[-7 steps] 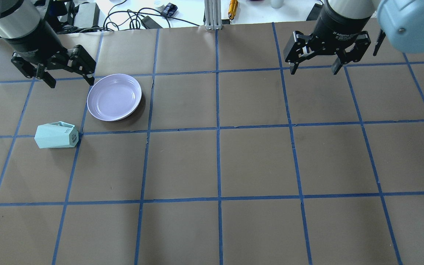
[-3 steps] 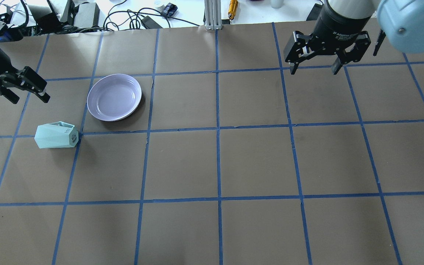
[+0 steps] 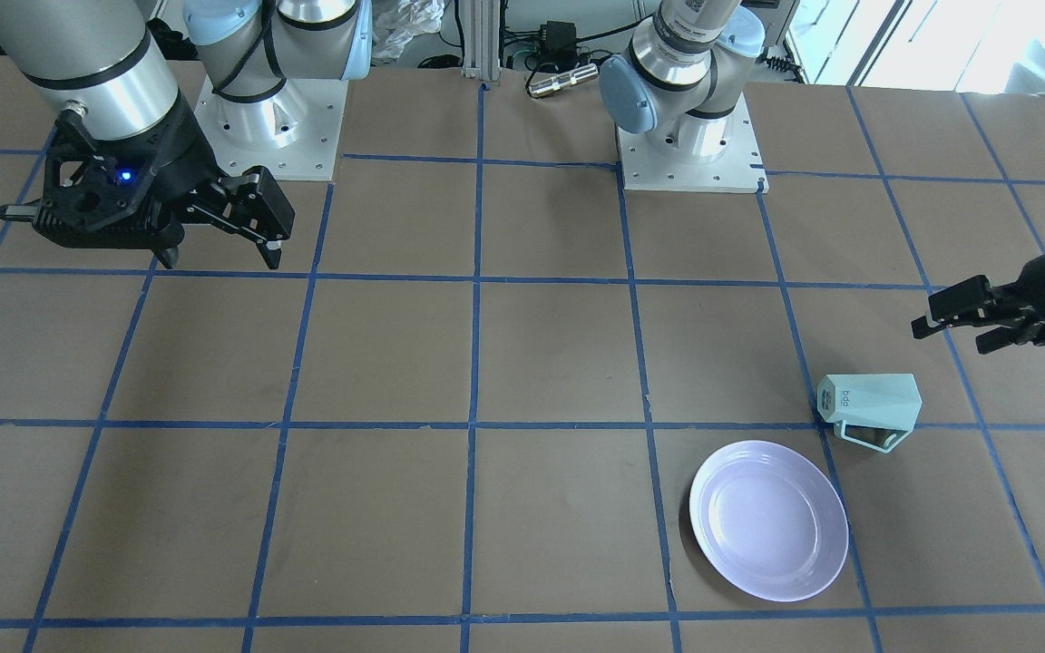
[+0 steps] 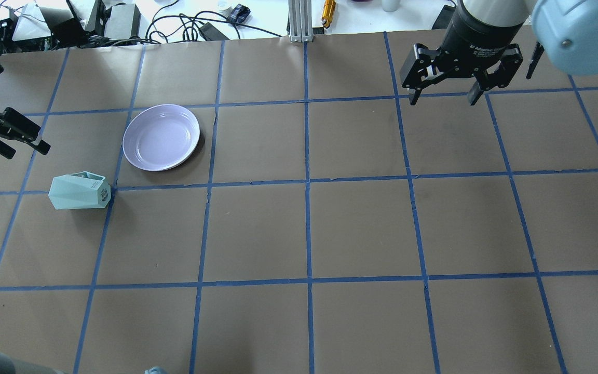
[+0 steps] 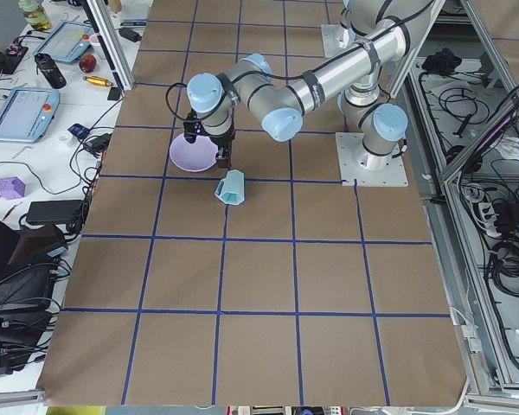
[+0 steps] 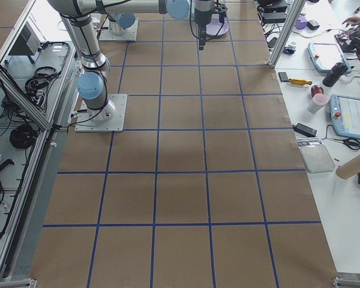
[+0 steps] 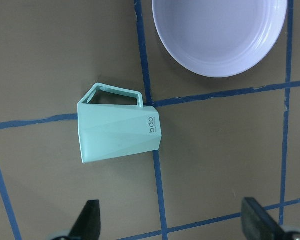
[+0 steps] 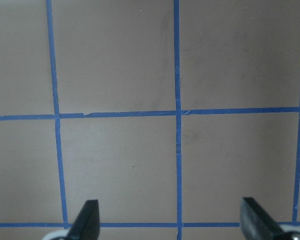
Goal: Flip cup and place on plate
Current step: 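Move the left gripper away from the plate and lower it beside the mint mug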
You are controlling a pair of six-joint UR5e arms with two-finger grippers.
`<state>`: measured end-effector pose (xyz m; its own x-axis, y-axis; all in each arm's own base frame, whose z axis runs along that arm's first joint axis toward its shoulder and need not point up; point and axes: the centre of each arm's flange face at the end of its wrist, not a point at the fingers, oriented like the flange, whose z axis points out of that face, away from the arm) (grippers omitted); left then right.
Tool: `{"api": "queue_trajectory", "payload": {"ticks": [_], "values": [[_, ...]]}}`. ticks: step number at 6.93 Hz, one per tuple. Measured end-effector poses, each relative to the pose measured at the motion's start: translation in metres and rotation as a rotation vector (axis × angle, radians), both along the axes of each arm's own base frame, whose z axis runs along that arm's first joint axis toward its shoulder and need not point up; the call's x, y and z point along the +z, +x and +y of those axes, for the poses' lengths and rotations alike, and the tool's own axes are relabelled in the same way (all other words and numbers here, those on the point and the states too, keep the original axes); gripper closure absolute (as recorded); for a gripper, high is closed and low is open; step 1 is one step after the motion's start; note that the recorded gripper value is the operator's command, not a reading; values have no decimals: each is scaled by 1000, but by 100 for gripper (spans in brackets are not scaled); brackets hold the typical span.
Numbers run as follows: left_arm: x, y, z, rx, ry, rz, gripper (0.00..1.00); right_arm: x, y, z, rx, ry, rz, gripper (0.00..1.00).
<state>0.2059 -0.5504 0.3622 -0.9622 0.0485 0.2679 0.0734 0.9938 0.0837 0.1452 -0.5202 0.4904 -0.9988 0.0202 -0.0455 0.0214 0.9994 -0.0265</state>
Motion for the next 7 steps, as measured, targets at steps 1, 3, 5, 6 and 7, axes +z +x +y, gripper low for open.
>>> {"api": "queue_trajectory", "payload": {"ticks": [1, 3, 5, 6, 7], "values": [[-14, 22, 3, 35, -4, 59, 0, 0, 0, 0, 0, 0, 0, 0], [-42, 56, 8, 57, -20, 147, 0, 0, 0, 0, 0, 0, 0, 0], [-76, 88, 13, 65, -46, 238, 0, 0, 0, 0, 0, 0, 0, 0], [-93, 99, 15, 69, -58, 279, 0, 0, 0, 0, 0, 0, 0, 0], [-111, 106, 14, 69, -69, 321, 0, 0, 0, 0, 0, 0, 0, 0]]}}
